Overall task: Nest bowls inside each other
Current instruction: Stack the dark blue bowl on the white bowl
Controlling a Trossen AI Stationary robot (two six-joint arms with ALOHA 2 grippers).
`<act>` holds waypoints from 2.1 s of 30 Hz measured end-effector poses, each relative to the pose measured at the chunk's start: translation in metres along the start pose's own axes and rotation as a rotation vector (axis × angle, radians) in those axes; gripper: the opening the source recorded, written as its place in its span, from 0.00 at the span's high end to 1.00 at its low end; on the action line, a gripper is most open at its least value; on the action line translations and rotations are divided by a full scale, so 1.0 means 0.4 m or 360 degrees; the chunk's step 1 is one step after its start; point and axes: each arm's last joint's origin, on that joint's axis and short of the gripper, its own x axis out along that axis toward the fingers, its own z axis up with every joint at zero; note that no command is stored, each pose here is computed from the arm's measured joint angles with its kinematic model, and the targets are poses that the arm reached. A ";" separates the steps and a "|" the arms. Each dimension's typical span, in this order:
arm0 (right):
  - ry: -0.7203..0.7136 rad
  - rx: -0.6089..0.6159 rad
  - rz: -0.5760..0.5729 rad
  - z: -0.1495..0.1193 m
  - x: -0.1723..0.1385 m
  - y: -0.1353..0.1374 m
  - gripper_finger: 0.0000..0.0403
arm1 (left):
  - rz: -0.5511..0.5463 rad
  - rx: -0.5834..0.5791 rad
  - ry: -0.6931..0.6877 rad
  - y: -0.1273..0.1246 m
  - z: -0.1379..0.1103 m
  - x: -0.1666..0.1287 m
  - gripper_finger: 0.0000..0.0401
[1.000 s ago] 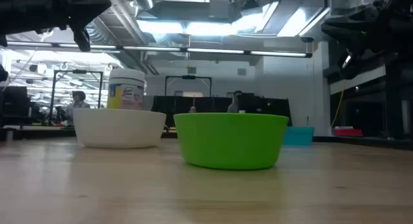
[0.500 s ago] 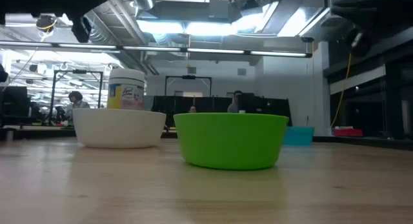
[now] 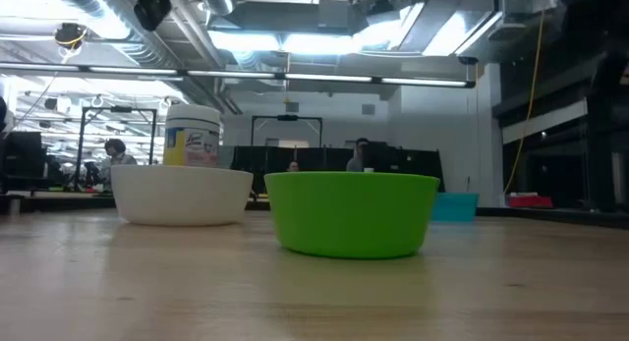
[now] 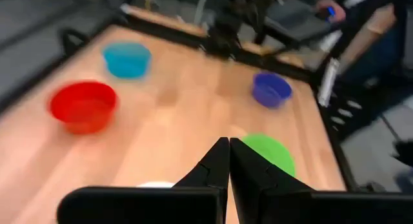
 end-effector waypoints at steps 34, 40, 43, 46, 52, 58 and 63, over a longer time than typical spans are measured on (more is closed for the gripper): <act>0.0275 -0.0829 -0.0273 0.006 0.228 0.247 0.76 | 0.0023 0.0269 -0.0624 -0.209 0.182 -0.127 0.98; 0.0146 -0.1023 -0.0424 0.037 0.229 0.231 0.74 | 0.0011 0.0227 -0.0589 -0.224 0.175 -0.109 0.98; 0.0120 -0.1058 -0.0431 0.056 0.233 0.227 0.72 | 0.0023 0.0226 -0.0579 -0.232 0.172 -0.099 0.98; 0.0131 -0.1084 -0.0466 0.072 0.241 0.218 0.70 | 0.0024 0.0229 -0.0577 -0.240 0.170 -0.093 0.98; 0.0243 -0.0960 -0.0421 0.075 0.272 0.179 0.67 | 0.0033 0.0233 -0.0583 -0.245 0.168 -0.096 0.98; 0.0368 -0.0867 -0.0272 0.054 0.309 0.143 0.70 | 0.0052 0.0254 -0.0614 -0.245 0.170 -0.107 0.98; 0.0342 -0.0896 -0.0294 0.056 0.310 0.142 0.75 | 0.0049 0.0254 -0.0632 -0.241 0.173 -0.114 0.98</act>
